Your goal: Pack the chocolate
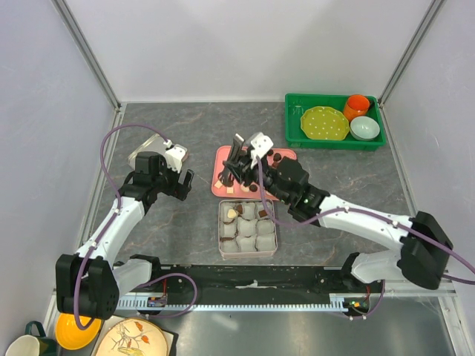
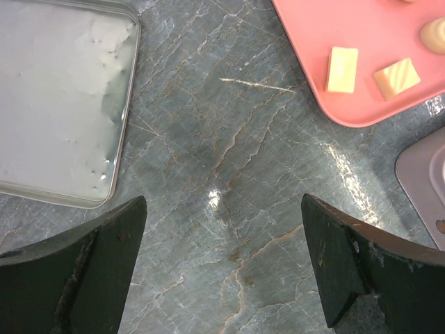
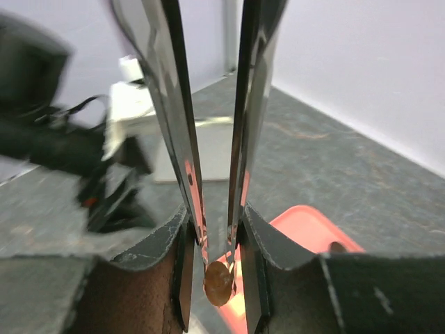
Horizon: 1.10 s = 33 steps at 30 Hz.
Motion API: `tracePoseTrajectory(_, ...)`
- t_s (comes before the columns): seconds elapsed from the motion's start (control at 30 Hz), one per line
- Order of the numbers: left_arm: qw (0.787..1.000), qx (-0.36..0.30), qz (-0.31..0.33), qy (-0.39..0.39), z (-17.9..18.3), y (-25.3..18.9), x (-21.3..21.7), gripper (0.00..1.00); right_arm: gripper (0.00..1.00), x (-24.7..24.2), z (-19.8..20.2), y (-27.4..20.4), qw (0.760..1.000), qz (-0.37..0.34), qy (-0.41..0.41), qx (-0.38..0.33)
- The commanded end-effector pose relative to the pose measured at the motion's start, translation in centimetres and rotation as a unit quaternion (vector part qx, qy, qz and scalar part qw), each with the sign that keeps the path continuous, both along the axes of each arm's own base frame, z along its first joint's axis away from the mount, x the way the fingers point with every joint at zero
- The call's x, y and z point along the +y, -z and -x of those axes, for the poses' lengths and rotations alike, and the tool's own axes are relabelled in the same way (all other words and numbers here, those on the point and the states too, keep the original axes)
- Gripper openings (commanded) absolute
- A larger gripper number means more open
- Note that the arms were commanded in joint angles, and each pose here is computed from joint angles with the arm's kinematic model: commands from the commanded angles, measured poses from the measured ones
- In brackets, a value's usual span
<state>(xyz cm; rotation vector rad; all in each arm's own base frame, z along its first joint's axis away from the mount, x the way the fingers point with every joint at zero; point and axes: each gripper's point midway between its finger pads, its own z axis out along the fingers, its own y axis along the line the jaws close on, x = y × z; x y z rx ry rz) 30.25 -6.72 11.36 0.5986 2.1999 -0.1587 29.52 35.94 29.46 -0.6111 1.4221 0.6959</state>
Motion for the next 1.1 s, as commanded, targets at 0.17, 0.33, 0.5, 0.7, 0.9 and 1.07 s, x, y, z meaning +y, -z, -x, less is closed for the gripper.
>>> tracePoseTrajectory(0.17,1.0,-0.027,-0.006,0.004,-0.5,-1.3,0.3,0.99,0.29,0.3,8.7,3.4,0.996,0.035,-0.07,0.042)
tracePoseTrajectory(0.33,1.0,-0.028,-0.003,0.003,-0.4,-1.5,0.2,0.99,0.29,0.9,11.3,4.7,0.993,0.048,-0.089,0.056)
tracePoseTrajectory(0.5,1.0,-0.027,0.0,0.003,-0.3,-1.6,0.2,0.99,0.29,1.6,11.9,5.6,0.992,0.05,-0.094,0.062)
tracePoseTrajectory(0.7,1.0,-0.028,-0.003,0.002,-0.3,-1.7,0.2,0.99,0.33,2.5,11.7,6.5,0.992,0.046,-0.094,0.067)
tracePoseTrajectory(0.9,1.0,-0.025,-0.003,0.003,-0.3,-1.4,0.2,0.99,0.38,3.2,11.4,7.3,0.992,0.044,-0.094,0.072)
tracePoseTrajectory(1.07,1.0,-0.024,-0.004,0.003,-0.3,-1.3,0.2,0.99,0.44,3.5,11.2,7.2,0.993,0.036,-0.092,0.069)
